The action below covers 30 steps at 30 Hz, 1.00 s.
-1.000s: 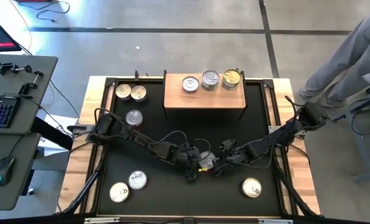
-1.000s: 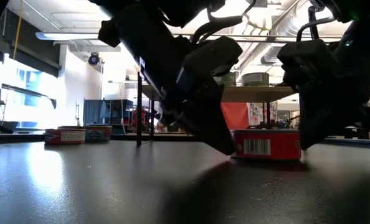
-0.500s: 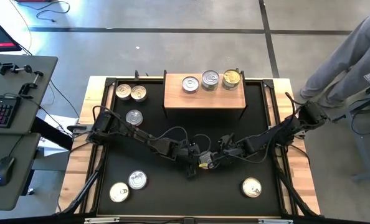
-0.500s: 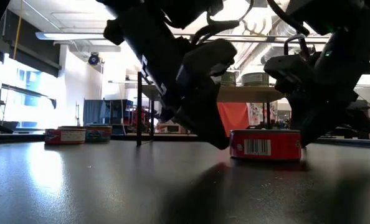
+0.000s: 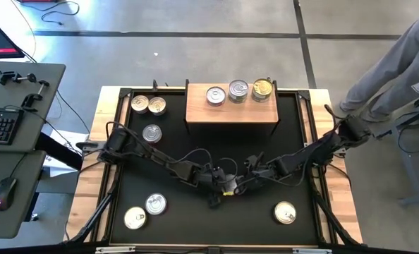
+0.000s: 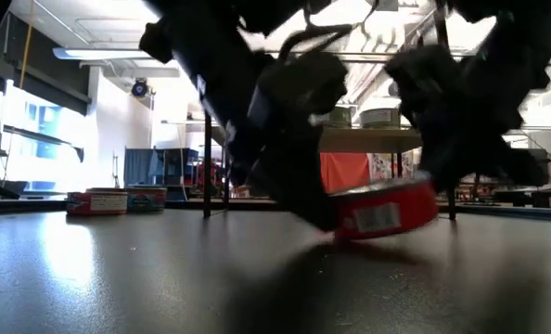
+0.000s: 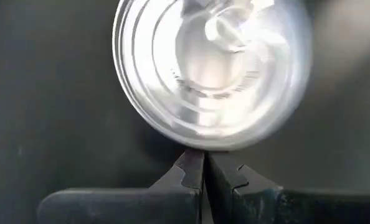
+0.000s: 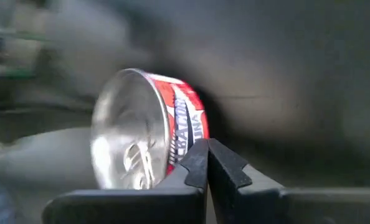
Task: Stack canned seafood by type on shelf
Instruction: Stack the red tuna can on top of the red tuna can on the shelf
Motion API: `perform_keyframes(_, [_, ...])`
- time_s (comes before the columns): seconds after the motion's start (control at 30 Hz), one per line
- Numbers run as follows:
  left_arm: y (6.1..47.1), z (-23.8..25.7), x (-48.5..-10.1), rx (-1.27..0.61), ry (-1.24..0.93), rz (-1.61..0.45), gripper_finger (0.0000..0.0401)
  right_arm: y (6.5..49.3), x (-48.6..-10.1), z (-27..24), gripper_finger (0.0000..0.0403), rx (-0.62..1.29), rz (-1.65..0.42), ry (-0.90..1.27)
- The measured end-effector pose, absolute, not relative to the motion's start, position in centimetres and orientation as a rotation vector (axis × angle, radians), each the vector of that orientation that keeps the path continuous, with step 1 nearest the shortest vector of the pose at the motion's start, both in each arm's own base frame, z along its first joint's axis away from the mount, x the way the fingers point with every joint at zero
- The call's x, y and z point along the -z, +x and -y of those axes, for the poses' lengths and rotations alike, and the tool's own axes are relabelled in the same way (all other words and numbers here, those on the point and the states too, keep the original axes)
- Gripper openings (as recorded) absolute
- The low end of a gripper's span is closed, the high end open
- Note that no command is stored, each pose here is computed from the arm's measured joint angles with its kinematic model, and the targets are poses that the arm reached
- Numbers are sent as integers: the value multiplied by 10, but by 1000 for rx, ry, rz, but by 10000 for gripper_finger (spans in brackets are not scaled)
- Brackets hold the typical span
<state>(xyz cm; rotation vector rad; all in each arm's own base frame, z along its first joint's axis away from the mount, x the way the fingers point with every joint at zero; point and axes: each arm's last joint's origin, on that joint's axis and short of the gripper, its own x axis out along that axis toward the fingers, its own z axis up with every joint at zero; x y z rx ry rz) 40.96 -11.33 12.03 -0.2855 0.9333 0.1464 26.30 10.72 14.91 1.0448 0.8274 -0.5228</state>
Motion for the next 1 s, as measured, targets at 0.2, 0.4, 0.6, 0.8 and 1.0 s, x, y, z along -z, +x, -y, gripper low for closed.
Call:
perform_keyframes(0.2, [407, 111, -115, -164, -216, -978, 0, 270, -173, -122, 0, 485, -862, 1023])
perform_keyframes(0.4, [408, 111, -115, -147, -157, -959, 0, 276, -194, -137, 0, 428, -815, 1030])
perform_keyframes(0.6, [411, 111, -116, -128, -122, -917, 0, 282, -206, -139, 0, 432, -747, 1033])
perform_keyframes(0.8, [420, 109, -114, -137, -127, -828, 0, 283, -204, -138, 0, 444, -740, 1027])
perform_keyframes(1.0, [428, 106, -106, -110, -151, -788, 0, 281, -202, -138, 0, 457, -748, 1016])
